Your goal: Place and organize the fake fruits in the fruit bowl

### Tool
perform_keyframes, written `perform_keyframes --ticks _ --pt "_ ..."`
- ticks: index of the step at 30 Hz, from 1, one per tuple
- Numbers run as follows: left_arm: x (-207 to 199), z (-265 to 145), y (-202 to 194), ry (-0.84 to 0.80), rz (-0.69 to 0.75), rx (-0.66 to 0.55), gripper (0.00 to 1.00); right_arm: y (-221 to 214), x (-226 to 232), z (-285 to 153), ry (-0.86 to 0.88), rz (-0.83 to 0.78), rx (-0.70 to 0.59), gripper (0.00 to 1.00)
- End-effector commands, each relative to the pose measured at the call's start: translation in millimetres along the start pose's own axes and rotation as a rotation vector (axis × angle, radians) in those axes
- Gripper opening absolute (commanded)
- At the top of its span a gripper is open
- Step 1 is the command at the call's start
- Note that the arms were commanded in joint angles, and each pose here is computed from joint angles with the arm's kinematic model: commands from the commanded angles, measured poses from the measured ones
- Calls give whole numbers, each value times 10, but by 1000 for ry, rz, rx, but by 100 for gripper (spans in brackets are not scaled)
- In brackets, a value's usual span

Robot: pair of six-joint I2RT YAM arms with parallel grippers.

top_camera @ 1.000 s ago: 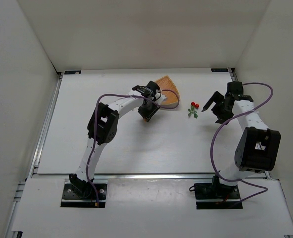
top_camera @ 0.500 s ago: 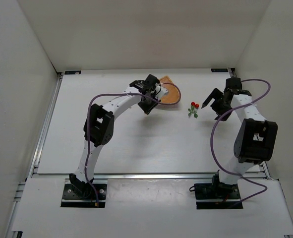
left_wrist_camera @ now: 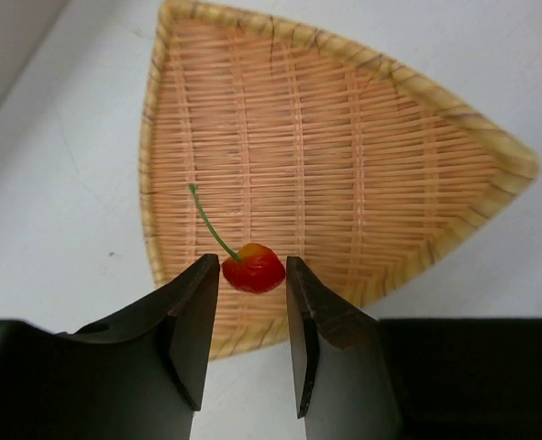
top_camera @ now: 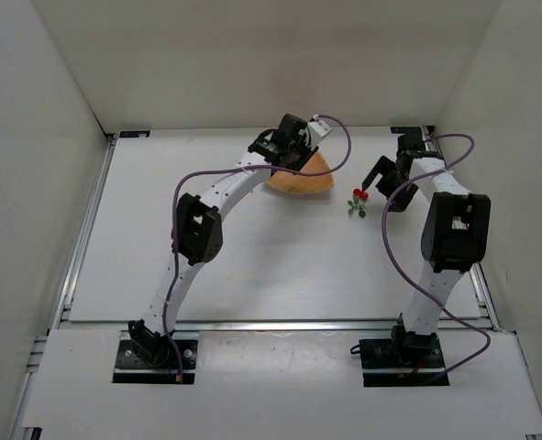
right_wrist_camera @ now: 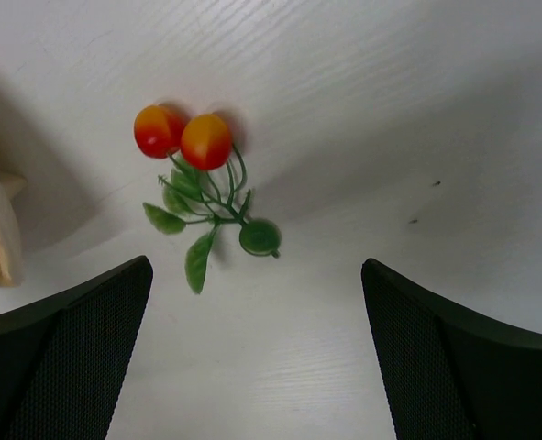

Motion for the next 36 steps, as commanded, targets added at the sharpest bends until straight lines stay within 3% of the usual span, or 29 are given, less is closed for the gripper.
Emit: perform_keyframes --ticks 1,8,12,15,22,29,32,33,36 --pt "-96 306 -126 26 -2 18 47 75 81 52 -22 -6 -22 97" --pt "-121 402 -162 24 16 14 57 41 236 201 -83 -52 -30 94" --pt "-99 376 -169 39 16 23 73 -25 261 268 -106 -72 -24 89" --pt "-49 292 -93 52 14 2 91 -47 275 323 -127 -69 -16 88" --pt "72 -16 117 71 -10 -51 100 -88 352 446 -193 -51 17 76" --pt "254 -396 184 132 -20 -55 100 -174 277 617 -274 -4 42 46" --pt "346 -589 96 175 -40 -22 100 -184 214 644 -315 4 37 25" --pt "419 -648 30 191 -49 -8 100 -181 202 617 -320 3 29 11" --pt "591 -882 -214 232 -101 45 100 -151 169 514 -335 -2 -13 0"
Point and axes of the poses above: each gripper's point midway between its finger pads, its own z axis out along the fingers, its own x axis along the line the jaws close on, y = z × x, the point moved 6 cm from there along -z, back along the fingers, and after that the axes turned 14 degrees about z, right-handed, at the moved point
